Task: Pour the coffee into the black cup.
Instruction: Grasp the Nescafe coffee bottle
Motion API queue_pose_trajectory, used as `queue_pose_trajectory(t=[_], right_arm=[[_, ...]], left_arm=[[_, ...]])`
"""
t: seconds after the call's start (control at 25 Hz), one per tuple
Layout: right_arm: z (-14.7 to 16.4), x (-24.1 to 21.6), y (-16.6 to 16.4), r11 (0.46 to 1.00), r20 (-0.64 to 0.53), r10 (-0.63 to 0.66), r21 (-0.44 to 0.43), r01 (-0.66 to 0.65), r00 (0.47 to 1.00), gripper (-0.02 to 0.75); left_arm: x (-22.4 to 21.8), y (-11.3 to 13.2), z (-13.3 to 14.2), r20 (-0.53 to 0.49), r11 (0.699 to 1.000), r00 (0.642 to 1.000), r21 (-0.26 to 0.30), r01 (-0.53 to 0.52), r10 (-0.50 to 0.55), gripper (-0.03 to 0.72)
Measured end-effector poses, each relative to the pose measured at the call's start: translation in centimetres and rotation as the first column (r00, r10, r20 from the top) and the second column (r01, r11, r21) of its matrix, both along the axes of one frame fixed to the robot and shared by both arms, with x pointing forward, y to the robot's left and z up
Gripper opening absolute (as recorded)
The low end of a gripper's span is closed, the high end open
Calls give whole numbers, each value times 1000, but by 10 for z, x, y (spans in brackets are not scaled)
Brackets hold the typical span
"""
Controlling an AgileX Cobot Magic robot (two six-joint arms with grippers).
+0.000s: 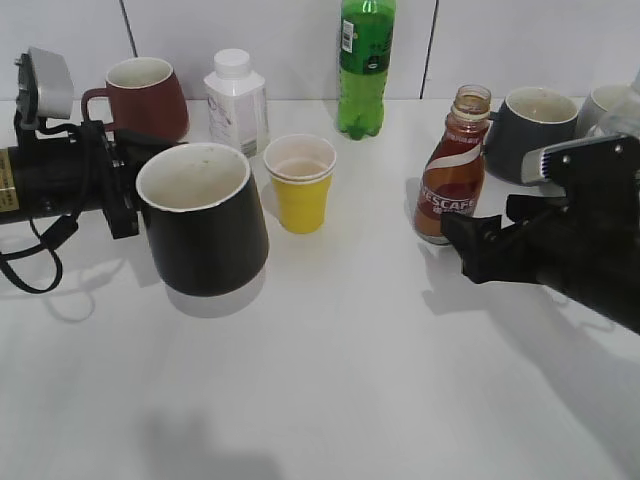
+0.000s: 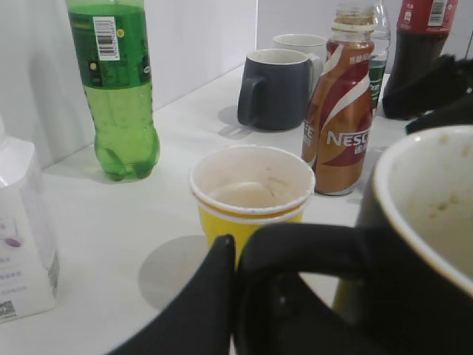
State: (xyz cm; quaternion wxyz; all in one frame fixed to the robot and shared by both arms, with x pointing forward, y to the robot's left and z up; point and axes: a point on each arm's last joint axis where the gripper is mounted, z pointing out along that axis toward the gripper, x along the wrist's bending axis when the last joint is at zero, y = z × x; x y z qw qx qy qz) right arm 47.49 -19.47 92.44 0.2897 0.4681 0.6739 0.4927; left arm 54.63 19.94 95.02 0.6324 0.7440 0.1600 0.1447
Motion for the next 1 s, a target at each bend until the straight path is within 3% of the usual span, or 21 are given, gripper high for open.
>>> queue_pose_trajectory(t=[0.56,0.84,1.0], right_arm=[[-32,61,26,999,52,-8,33,7,999,661],[-34,68,29,999,57,-9,36,6,998,531],[-34,68,28,999,62,-11,39,8,998,528]], left_arm=[[0,0,0,0,1000,1000,-1,-2,2,46],[0,0,0,0,1000,1000,-1,-2,2,46],[0,0,0,0,1000,1000,-1,-2,2,46]])
